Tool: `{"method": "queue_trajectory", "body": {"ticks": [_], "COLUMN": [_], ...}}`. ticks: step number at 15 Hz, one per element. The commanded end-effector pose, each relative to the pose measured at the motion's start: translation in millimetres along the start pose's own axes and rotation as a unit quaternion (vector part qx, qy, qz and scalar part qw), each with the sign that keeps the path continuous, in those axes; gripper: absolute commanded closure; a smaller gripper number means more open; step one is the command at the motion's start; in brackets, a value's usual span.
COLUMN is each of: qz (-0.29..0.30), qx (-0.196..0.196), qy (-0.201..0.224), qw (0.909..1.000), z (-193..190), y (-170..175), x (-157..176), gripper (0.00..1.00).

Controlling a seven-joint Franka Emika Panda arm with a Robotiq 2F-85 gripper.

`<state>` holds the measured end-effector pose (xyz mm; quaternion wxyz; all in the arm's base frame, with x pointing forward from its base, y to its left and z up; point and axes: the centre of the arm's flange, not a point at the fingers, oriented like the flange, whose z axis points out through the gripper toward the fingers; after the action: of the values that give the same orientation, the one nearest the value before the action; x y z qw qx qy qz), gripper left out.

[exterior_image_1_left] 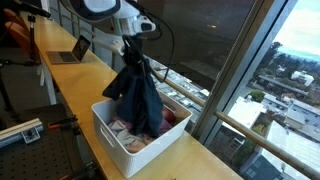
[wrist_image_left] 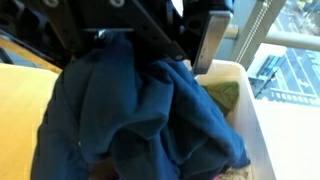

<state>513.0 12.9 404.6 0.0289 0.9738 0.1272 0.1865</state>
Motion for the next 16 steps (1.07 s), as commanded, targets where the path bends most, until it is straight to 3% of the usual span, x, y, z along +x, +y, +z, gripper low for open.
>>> {"method": "queue_trajectory", "body": {"ticks": [1,4,10,13,16], "qz": [-0.052,-0.118,-0.234,-0.256,-0.26], "qx": [0.017,0.033,0.067,0.078,0.072], "qy": [0.043,0.064,0.072,0.066,0.054], "qw": [0.9975,0.9904,0.9673,0.9612,0.9614], "z": [-83.1,-124.1,-167.5,-165.9,-147.3], "y": [-49.1,-129.5,-315.8,-356.6,-353.8], "x": [26.9,41.0,29.9,18.3,19.8], "gripper": [1.0,1.0,1.0,1.0,1.0]}}
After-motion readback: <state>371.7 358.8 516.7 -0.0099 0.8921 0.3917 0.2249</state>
